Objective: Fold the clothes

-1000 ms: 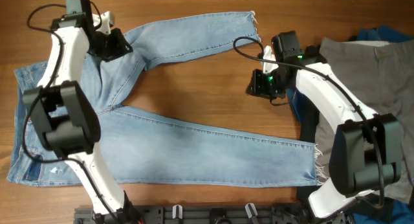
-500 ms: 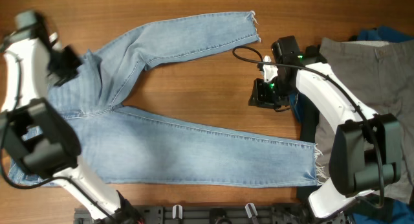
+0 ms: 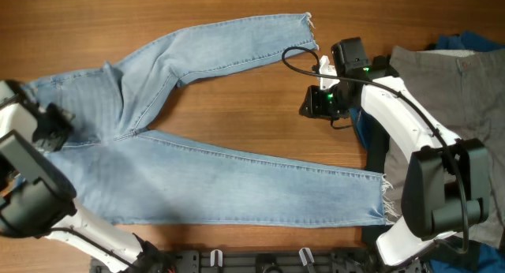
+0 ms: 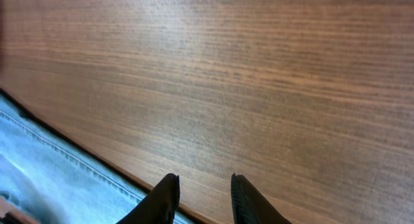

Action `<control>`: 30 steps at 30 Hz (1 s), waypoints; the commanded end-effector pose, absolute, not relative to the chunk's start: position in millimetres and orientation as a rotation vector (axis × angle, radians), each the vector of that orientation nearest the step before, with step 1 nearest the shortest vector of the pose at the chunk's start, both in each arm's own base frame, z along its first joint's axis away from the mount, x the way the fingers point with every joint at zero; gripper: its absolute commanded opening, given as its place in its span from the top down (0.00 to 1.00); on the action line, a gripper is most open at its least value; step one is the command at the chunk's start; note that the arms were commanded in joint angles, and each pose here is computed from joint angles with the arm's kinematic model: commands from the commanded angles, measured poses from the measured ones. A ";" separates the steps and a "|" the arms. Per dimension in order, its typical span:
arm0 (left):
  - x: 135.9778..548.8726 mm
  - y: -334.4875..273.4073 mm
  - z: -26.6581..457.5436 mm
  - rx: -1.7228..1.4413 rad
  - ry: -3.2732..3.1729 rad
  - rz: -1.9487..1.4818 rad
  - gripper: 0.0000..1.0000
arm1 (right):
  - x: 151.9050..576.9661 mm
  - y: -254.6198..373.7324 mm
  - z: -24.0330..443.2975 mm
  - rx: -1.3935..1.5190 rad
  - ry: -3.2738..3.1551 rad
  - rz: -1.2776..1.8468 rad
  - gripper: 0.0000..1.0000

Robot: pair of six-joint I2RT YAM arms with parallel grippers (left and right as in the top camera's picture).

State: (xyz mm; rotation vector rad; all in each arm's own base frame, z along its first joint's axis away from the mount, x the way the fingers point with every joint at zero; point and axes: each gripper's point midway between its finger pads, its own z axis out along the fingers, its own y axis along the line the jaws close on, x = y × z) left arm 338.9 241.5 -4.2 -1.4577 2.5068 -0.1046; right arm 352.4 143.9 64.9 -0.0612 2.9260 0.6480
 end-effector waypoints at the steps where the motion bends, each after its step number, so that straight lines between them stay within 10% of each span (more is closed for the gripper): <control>1: 231.4 296.6 -49.1 -1.952 2.379 0.162 0.96 | 362.0 147.4 78.5 -0.054 2.870 0.659 0.70; 11: 306.1 276.0 -12.2 -1.469 2.305 -0.528 0.91 | 411.1 148.1 94.9 0.031 2.671 0.623 0.69; 25: 393.2 148.7 83.9 -0.621 2.522 -0.414 0.60 | 256.9 113.3 60.7 0.217 3.350 0.461 0.72; 30: 391.2 123.8 80.2 -0.583 2.576 -0.464 0.67 | 239.9 106.2 24.6 0.276 3.365 0.415 0.79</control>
